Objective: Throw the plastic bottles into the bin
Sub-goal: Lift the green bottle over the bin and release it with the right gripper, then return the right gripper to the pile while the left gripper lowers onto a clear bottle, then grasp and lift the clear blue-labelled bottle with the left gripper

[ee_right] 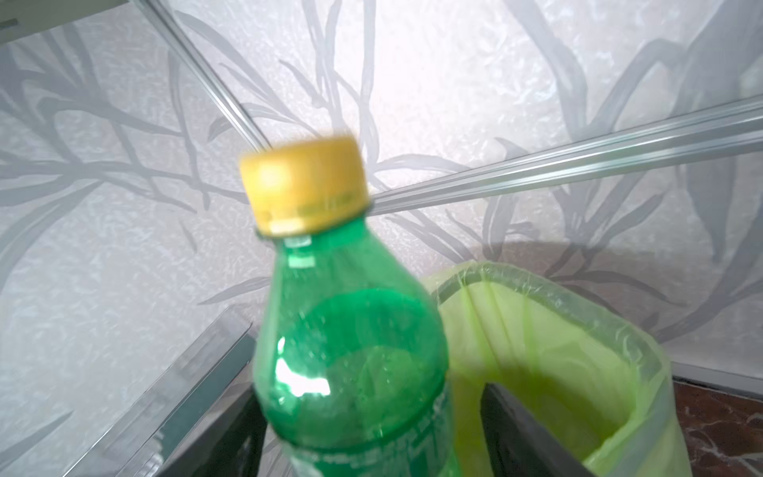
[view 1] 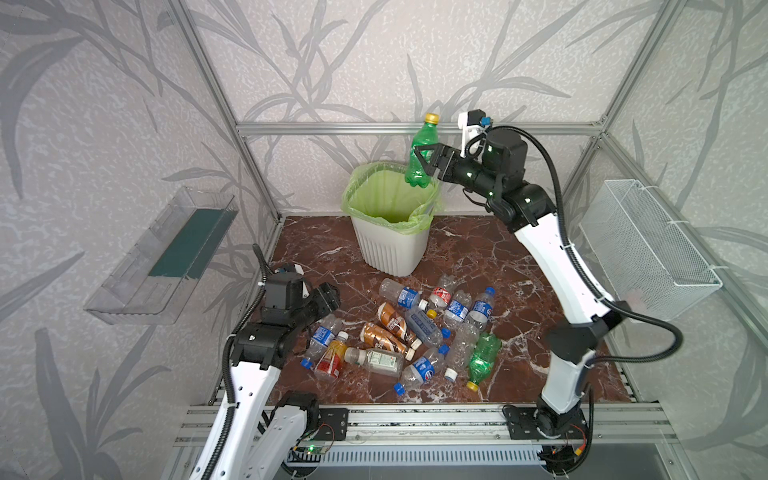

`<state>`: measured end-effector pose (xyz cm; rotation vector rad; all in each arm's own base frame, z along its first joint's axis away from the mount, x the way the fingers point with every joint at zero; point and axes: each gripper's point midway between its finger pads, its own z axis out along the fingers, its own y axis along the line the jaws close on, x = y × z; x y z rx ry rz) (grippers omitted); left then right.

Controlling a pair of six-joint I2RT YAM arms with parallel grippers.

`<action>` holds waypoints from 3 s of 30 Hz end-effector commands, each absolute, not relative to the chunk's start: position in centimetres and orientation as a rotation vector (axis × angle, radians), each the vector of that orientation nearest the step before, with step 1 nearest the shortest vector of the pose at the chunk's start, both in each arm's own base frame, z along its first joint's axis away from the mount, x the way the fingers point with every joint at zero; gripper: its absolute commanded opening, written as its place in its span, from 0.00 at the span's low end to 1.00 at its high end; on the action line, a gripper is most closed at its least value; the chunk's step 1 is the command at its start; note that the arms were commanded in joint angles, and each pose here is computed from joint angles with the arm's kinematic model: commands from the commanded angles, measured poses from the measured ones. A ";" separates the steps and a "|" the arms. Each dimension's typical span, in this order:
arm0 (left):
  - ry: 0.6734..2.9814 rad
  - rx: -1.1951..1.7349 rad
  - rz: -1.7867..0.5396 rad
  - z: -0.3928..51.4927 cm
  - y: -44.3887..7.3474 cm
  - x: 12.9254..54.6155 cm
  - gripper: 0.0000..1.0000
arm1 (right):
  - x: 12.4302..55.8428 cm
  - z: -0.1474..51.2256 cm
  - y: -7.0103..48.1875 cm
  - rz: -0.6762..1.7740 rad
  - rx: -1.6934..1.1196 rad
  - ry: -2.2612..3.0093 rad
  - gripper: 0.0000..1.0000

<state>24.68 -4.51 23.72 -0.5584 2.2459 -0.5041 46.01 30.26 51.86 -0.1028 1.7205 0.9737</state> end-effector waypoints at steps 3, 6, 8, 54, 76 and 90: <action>2.206 -0.573 -0.447 24.1 -3.6 24.7 0.81 | 40.6 54.2 25.1 0.793 -0.090 1.785 0.94; 2.218 -0.579 -0.426 23.3 -3.3 24.6 0.82 | 37.7 53.9 22.8 0.749 -0.108 1.703 0.95; 2.237 -0.588 -0.417 22.5 -3.3 24.4 0.82 | 36.3 49.8 20.4 0.728 -0.035 1.687 0.92; 2.669 -0.848 0.260 7.3 1.3 20.8 0.99 | 26.8 15.0 18.0 0.792 0.244 2.374 0.84; 2.748 -0.946 0.353 4.7 1.0 22.2 0.77 | 26.7 14.4 17.7 0.773 0.251 2.378 0.84; 2.752 -0.962 0.184 4.7 -0.5 21.7 0.58 | 27.1 14.0 18.0 0.775 0.248 2.389 0.82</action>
